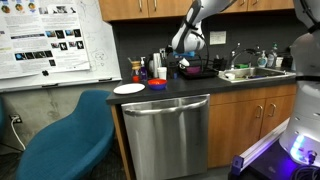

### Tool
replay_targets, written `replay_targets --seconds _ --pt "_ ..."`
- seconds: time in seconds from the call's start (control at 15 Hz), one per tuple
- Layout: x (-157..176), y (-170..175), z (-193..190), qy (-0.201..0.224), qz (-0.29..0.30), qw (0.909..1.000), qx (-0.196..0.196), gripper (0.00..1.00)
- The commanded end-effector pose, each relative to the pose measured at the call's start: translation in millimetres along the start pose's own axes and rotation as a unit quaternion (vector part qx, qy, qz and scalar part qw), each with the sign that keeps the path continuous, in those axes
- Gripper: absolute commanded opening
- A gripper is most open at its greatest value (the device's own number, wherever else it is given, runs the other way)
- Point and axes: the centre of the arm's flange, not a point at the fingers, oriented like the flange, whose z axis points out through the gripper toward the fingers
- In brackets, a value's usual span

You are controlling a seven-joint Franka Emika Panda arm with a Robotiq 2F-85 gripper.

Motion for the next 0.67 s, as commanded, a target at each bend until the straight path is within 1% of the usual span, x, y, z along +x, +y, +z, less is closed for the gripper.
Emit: replay_targets --seconds 0.0,0.13,0.27,0.33,0.47,0.6 --pt "-17 1 -4 -0.077 0.009 0.9953 0.058 1.0" --pt "-25 -10 -9 -0.122 0.011 0.9893 0.079 1.0" --pt "-36 -18 -12 -0.173 0.015 0.9807 0.091 1.0" --pt "-41 -21 -14 -0.201 0.016 0.9751 0.094 1.0" --pt "-50 -21 -14 -0.259 0.02 0.9601 0.103 1.0" --pt "-57 -15 -9 -0.304 0.021 0.9461 0.109 1.0"
